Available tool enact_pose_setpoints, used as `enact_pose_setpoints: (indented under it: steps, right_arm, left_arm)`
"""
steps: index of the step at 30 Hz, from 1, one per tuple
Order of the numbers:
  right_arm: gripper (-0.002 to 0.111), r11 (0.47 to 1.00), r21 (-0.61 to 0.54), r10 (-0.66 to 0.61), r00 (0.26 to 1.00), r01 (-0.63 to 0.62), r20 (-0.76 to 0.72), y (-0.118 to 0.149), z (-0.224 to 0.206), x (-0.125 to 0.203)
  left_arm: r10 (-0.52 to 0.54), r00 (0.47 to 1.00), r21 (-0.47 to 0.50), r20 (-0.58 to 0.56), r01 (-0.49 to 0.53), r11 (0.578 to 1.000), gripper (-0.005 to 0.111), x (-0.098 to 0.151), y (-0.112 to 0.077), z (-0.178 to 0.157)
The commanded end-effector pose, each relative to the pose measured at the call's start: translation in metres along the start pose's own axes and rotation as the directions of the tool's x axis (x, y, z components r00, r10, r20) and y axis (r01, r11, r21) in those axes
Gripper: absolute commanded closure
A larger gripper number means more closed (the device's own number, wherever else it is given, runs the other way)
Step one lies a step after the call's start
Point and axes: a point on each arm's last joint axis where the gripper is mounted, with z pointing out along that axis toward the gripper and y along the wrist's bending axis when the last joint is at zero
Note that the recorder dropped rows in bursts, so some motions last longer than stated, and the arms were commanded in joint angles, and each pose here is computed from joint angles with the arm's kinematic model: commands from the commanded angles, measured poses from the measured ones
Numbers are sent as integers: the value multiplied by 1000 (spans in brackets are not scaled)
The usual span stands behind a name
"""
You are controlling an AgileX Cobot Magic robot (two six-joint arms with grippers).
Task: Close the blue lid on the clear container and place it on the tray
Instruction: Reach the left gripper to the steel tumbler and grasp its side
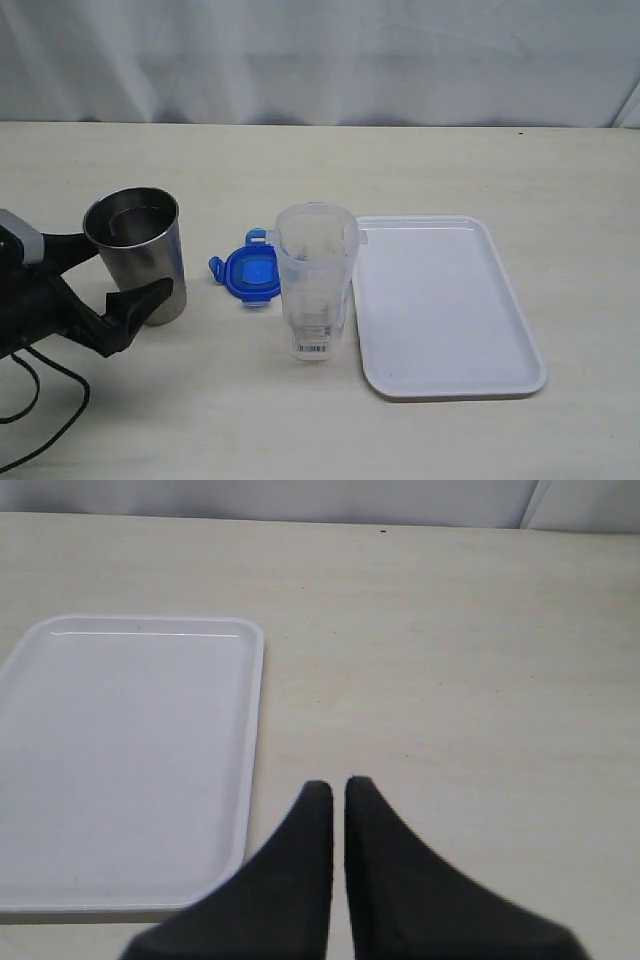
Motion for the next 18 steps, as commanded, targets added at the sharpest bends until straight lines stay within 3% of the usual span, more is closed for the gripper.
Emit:
enact_pose_setpoints:
  steps: [1,18]
  right_arm:
    - [104,1000,-3,-6,1000,7,8,0,0,0]
    - [104,1000,-3,-6,1000,7,8,0,0,0]
  left_arm:
    - [2,1000,24,12,-2,1000,2,2,5,13]
    - [-5,999,64,44,3,998,2,1,24,42]
